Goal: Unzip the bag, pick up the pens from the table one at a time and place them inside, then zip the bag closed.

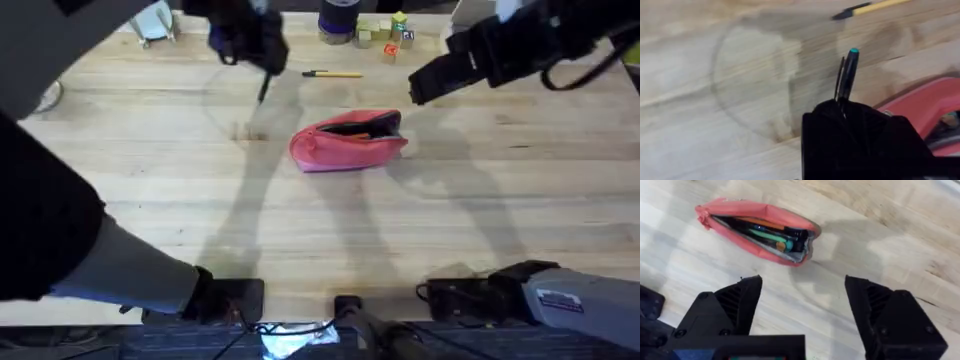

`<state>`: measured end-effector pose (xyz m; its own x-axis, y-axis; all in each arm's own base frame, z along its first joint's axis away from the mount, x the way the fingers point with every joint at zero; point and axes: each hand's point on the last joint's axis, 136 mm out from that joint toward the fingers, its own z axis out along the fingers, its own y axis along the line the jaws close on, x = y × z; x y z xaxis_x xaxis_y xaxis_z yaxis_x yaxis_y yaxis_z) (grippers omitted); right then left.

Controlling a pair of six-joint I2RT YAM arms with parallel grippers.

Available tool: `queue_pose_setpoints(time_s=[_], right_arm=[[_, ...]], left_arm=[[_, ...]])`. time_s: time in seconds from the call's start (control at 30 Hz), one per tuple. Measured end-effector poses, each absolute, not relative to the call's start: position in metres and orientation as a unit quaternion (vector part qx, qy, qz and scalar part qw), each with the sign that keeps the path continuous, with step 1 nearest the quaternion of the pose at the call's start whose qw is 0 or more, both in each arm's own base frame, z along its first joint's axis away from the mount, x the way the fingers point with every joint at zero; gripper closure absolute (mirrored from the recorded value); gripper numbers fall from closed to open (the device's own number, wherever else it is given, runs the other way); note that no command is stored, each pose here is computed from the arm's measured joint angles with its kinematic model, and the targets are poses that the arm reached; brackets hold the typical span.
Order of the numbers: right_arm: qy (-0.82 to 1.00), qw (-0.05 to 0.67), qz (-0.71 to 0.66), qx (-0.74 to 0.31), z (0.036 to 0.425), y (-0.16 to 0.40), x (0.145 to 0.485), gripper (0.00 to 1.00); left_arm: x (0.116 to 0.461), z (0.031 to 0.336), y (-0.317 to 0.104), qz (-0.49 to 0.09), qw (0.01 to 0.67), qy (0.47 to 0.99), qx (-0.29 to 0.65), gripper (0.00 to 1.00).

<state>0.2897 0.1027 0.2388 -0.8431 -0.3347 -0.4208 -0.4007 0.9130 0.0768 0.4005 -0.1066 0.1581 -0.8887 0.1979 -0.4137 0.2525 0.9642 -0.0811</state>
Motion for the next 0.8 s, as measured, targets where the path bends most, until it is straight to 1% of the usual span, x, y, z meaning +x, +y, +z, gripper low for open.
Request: queue_pose_setpoints(time_s=[0.13, 0.3, 0.57, 0.67, 0.8], right_arm=[[0.953, 0.219, 0.081, -0.193, 0.252, 0.099, 0.278, 0.006], [0.946, 0.244, 0.079, -0.201, 0.269, 0.094, 0.260, 0.006], [0.928, 0.294, 0.075, -0.217, 0.295, 0.089, 0.243, 0.006], [0.925, 0.301, 0.075, -0.220, 0.298, 0.088, 0.240, 0.005], [0.924, 0.302, 0.074, -0.223, 0.298, 0.088, 0.240, 0.006]], left_arm=[[0.400, 0.170, -0.140, -0.077, 0.228, 0.957, 0.164, 0.958], [0.393, 0.175, -0.178, -0.098, 0.241, 0.940, 0.219, 0.958], [0.361, 0.181, -0.244, -0.161, 0.236, 0.903, 0.321, 0.958], [0.346, 0.182, -0.264, -0.183, 0.232, 0.883, 0.365, 0.958], [0.330, 0.184, -0.284, -0.195, 0.232, 0.853, 0.426, 0.958]])
